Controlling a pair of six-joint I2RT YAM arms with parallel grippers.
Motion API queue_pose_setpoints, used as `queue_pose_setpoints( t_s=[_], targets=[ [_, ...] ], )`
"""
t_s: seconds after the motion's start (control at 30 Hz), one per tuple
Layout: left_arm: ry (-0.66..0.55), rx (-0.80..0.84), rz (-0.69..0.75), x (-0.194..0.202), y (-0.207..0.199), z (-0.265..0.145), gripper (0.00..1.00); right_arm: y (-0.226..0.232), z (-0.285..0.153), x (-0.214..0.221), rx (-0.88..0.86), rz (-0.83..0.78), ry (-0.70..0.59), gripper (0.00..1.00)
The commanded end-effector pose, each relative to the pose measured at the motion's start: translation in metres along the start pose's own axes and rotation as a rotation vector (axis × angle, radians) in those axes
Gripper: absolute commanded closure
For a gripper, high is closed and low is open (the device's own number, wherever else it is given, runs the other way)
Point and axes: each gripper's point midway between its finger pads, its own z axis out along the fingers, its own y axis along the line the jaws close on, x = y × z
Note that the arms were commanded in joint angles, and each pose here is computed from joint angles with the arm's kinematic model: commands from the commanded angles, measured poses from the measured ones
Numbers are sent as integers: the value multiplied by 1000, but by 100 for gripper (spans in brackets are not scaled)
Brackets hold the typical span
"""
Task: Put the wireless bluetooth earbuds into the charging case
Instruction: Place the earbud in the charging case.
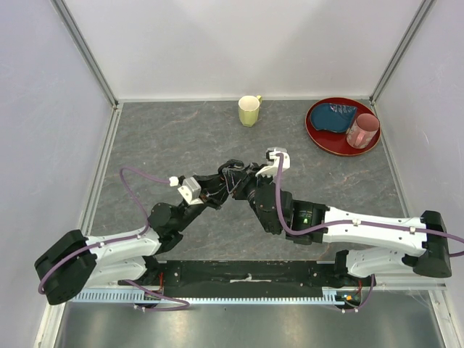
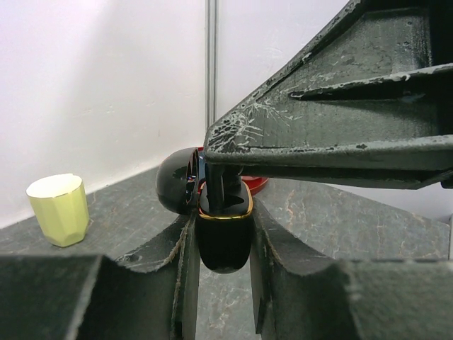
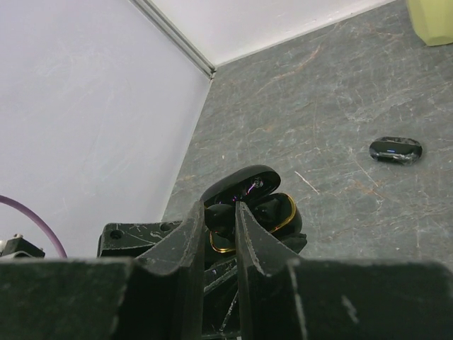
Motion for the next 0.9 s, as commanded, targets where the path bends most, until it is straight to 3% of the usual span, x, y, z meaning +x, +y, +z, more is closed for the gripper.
queue_pose_setpoints(
  t_s=[0.0,0.87],
  targets=[
    [-335,-31,64,-95,4,11,98,9,-4,9,-13,37,53,100],
    [-374,-3,100,-114,-4,5,98,2,0,11,96,-67,148,100]
  ],
)
